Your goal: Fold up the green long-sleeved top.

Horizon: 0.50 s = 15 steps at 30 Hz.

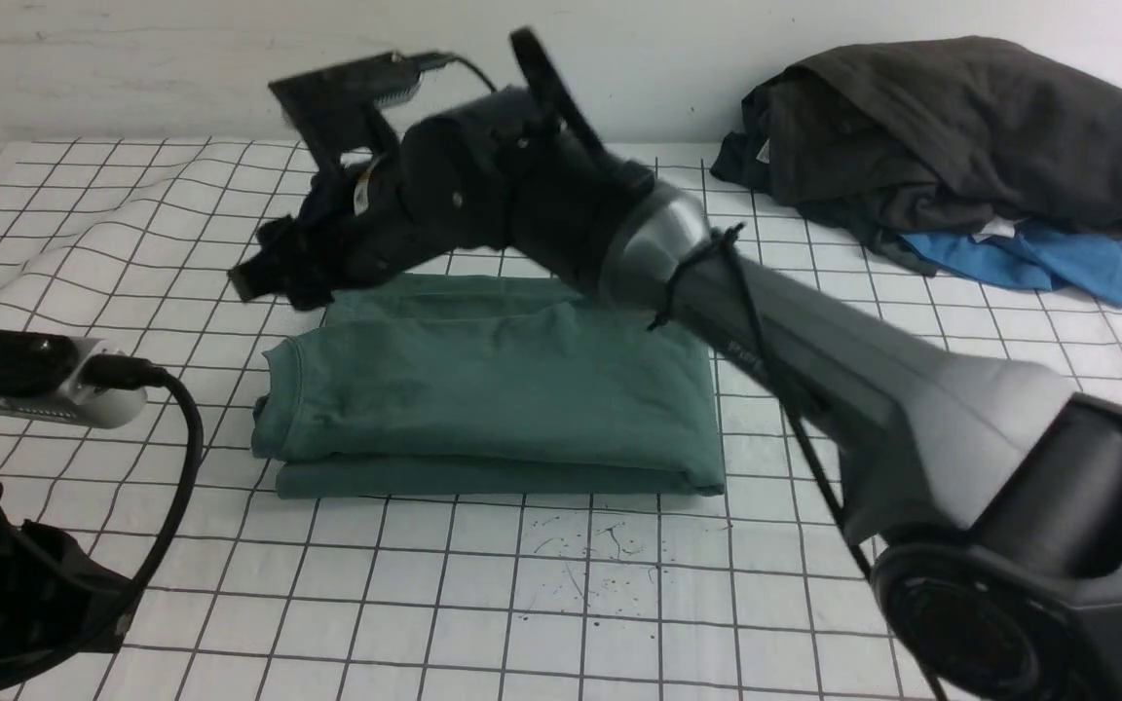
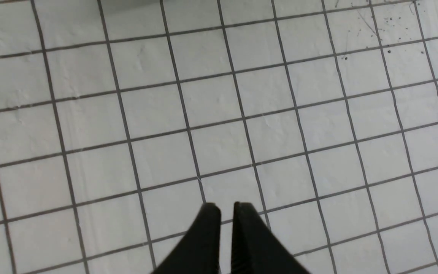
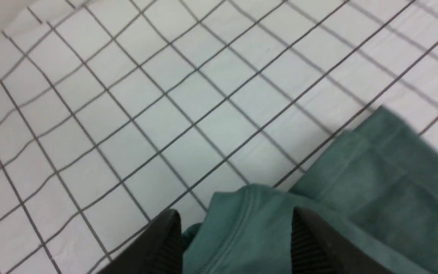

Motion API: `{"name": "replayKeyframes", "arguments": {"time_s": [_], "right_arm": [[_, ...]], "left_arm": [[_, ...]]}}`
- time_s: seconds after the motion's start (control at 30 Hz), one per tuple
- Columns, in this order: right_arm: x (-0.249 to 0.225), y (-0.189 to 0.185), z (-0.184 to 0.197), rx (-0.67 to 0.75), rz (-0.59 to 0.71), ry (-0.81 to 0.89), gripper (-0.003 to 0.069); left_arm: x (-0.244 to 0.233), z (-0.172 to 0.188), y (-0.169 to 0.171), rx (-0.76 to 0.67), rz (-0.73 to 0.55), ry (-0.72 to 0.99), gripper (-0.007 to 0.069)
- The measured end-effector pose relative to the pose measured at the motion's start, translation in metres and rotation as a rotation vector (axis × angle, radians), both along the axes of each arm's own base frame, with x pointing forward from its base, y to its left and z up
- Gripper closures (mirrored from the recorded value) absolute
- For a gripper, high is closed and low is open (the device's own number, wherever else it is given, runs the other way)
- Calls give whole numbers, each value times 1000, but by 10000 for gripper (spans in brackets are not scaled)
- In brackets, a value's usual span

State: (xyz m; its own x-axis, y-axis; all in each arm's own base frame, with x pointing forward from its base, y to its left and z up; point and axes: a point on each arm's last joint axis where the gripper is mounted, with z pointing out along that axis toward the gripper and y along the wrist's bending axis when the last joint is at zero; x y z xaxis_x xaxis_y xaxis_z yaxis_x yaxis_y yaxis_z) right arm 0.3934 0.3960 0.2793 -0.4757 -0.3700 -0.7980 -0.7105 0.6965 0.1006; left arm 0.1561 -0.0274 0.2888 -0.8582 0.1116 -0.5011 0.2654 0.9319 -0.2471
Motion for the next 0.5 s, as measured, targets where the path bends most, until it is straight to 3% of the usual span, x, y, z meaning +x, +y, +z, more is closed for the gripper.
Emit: {"name": "replayKeyframes", "arguments": {"time_s": [0.13,0.2,0.23,0.27,0.3,0.37,0.5], "right_arm": [[14,-21,-1,-27,-40,43,353],[16,-21,-16,-38,-41,94,403],[16,-16,-40,-45,-25,152,477],[15,-15,-41,-42,-21,155,486],[11,-4,-68,-45,12,191,562],[7,9,-96,-45,54,197,620],[-1,24,-118,-79,142,142,666]], "left_arm": [[5,2,1,-4,19,-55,591],[6,4,0,-13,18,-77,591],[7,5,-3,-22,-8,-98,591],[7,5,-3,-20,-14,-101,591],[5,7,-9,-25,-60,-126,591],[0,11,-17,-28,-129,-164,591],[-18,23,-29,-12,-255,-258,591]]}}
